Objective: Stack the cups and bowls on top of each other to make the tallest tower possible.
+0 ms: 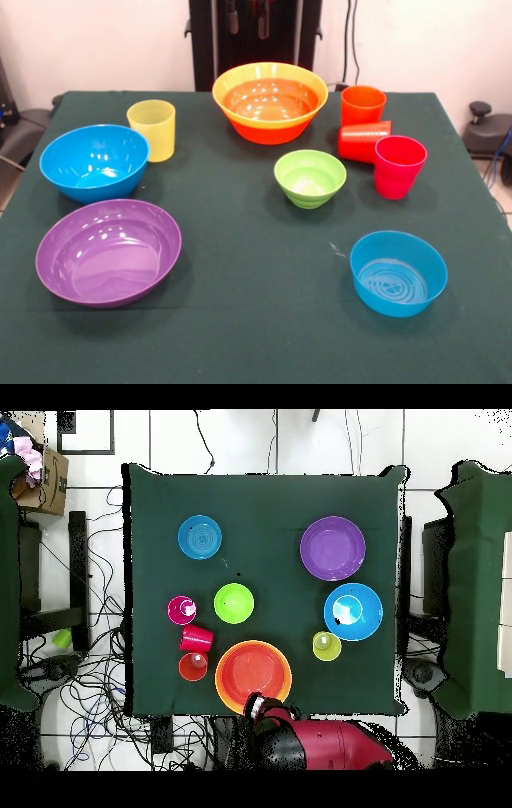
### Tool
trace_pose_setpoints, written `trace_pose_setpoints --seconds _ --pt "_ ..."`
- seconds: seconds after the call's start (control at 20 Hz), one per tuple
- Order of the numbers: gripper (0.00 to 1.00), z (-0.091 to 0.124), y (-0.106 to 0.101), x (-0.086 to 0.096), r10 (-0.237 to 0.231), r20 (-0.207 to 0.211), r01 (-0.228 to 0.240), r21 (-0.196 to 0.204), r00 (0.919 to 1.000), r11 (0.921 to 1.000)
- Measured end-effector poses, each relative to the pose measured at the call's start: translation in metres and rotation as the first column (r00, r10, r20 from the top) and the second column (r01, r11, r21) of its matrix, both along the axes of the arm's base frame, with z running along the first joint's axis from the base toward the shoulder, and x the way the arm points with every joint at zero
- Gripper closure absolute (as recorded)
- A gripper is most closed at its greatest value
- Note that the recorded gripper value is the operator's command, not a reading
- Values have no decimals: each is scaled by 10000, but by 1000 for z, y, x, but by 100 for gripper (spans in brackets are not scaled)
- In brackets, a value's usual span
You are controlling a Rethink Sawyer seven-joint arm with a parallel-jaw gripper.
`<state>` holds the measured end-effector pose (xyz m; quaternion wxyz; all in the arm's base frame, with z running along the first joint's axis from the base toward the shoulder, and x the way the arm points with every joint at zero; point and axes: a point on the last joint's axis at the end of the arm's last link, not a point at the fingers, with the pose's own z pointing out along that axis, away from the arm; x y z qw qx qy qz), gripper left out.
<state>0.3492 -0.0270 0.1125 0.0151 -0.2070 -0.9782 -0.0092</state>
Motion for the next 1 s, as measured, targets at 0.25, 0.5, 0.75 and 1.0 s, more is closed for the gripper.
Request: trace_pose_setpoints --seconds 0.25,0.5,0.75,1.0 --pt "0 0 0 0 7 31 -7 -12 10000 10000" --pt "0 3 -2 3 20 140 -19 -95 9999 10000" --pt "0 6 -5 21 170 502 -154 -317 9986 9994" --pt "0 9 -4 80 730 1391 -628 -763 9876 9951"
